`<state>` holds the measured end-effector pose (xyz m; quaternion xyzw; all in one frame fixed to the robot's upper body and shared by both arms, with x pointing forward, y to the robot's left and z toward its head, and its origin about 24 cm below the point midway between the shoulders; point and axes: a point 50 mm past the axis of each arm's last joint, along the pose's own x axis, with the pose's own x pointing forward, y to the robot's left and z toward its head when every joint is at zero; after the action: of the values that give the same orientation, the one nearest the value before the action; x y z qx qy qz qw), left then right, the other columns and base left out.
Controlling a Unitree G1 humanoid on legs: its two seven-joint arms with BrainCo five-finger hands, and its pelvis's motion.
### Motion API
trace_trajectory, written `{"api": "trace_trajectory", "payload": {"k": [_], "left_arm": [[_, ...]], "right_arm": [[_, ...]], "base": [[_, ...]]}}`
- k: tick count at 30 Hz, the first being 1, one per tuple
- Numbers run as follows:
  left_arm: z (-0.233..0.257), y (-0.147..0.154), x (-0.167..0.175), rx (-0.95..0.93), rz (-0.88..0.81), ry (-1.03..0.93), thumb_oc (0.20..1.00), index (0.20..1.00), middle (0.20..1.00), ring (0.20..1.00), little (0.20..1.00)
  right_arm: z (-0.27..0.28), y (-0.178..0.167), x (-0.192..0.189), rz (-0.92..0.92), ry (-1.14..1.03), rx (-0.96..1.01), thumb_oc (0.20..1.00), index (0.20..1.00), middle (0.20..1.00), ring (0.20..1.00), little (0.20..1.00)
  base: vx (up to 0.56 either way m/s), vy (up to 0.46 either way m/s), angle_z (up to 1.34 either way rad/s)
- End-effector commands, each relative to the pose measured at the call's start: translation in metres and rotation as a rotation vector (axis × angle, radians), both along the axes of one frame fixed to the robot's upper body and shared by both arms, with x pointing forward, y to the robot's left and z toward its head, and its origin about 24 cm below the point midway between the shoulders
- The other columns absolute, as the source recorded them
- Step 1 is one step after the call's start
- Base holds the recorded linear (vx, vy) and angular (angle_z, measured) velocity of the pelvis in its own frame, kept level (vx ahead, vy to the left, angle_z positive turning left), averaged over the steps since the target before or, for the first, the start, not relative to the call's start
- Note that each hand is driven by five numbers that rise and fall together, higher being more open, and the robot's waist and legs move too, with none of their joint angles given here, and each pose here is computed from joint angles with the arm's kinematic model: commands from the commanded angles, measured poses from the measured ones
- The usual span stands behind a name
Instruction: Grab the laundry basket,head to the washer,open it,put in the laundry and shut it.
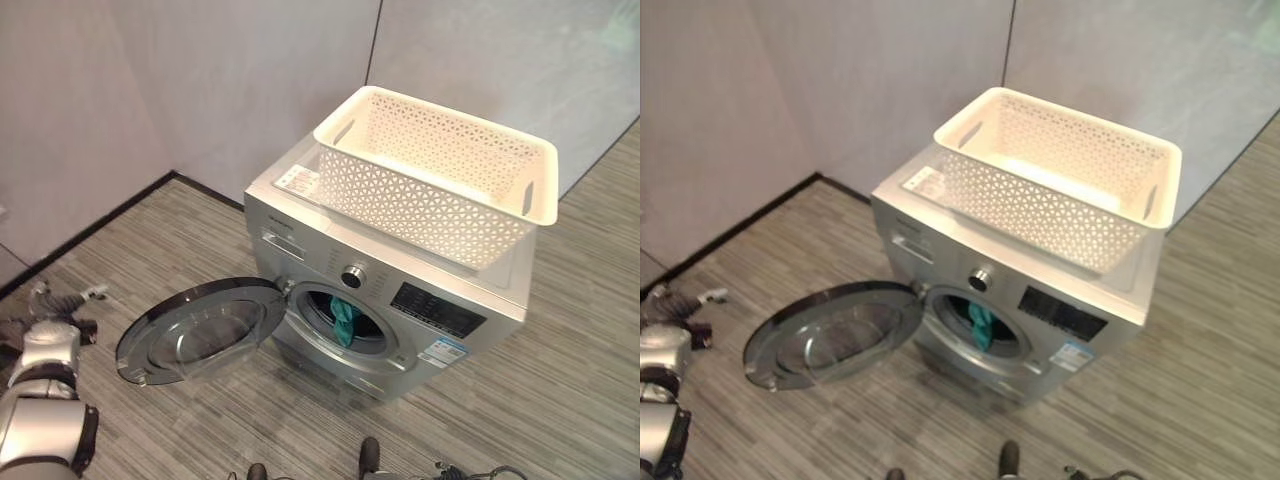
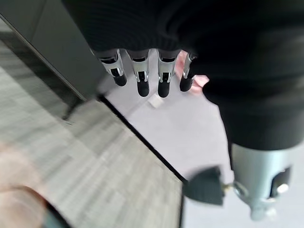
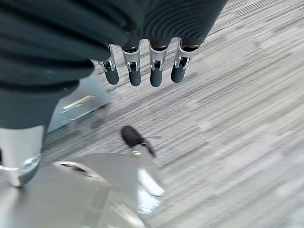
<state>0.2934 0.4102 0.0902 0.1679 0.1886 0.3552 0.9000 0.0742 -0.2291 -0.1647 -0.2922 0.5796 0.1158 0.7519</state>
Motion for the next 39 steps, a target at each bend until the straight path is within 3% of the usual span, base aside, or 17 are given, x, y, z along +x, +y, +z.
{"api": "trace_trajectory", "payload": {"k": [1, 7, 12, 17, 23, 30, 33, 39], "left_arm": [[0.04, 0.0, 0.02, -0.042, 0.002, -0.159, 1.0, 1.0, 1.0, 1.0, 1.0], [0.099, -0.026, 0.057, -0.011, -0.069, -0.278, 1.0, 1.0, 1.0, 1.0, 1.0], [0.132, -0.036, 0.068, 0.001, -0.084, -0.365, 1.0, 1.0, 1.0, 1.0, 1.0], [0.124, -0.036, 0.067, 0.044, -0.096, -0.29, 1.0, 1.0, 1.0, 1.0, 1.0], [0.1, -0.015, 0.049, 0.094, -0.028, -0.121, 1.0, 1.0, 1.0, 1.0, 1.0], [0.04, -0.017, 0.035, 0.131, -0.027, 0.09, 1.0, 1.0, 1.0, 1.0, 1.0], [-0.042, -0.058, 0.026, -0.03, -0.098, 0.215, 1.0, 1.0, 1.0, 1.0, 1.0], [-0.116, -0.108, 0.0, -0.22, -0.135, 0.328, 1.0, 1.0, 1.0, 1.0, 1.0]], "right_arm": [[0.0, -0.004, -0.001, 0.08, 0.039, -0.043, 1.0, 1.0, 1.0, 1.0, 1.0], [0.012, 0.01, 0.042, 0.113, -0.142, 0.022, 1.0, 1.0, 1.0, 1.0, 1.0], [0.019, 0.022, 0.059, 0.17, -0.214, 0.068, 1.0, 1.0, 1.0, 1.0, 1.0], [0.022, 0.032, 0.066, 0.23, -0.24, 0.085, 1.0, 1.0, 1.0, 1.0, 1.0], [0.026, 0.033, 0.07, 0.248, -0.263, 0.094, 1.0, 1.0, 1.0, 1.0, 1.0], [0.022, 0.022, 0.057, 0.262, -0.213, 0.052, 1.0, 1.0, 1.0, 1.0, 1.0], [0.015, 0.01, 0.047, 0.24, -0.152, -0.023, 1.0, 1.0, 1.0, 1.0, 1.0], [0.013, 0.005, 0.04, 0.185, -0.13, -0.039, 1.0, 1.0, 1.0, 1.0, 1.0]], "base": [[-0.2, -0.056, 0.05], [-0.15, -0.057, 0.05], [-0.1, -0.061, 0.05], [-0.01, -0.013, 0.03], [0.01, 0.0, -0.03], [0.04, -0.002, -0.08], [0.11, 0.014, -0.05], [0.13, -0.006, -0.09]]}}
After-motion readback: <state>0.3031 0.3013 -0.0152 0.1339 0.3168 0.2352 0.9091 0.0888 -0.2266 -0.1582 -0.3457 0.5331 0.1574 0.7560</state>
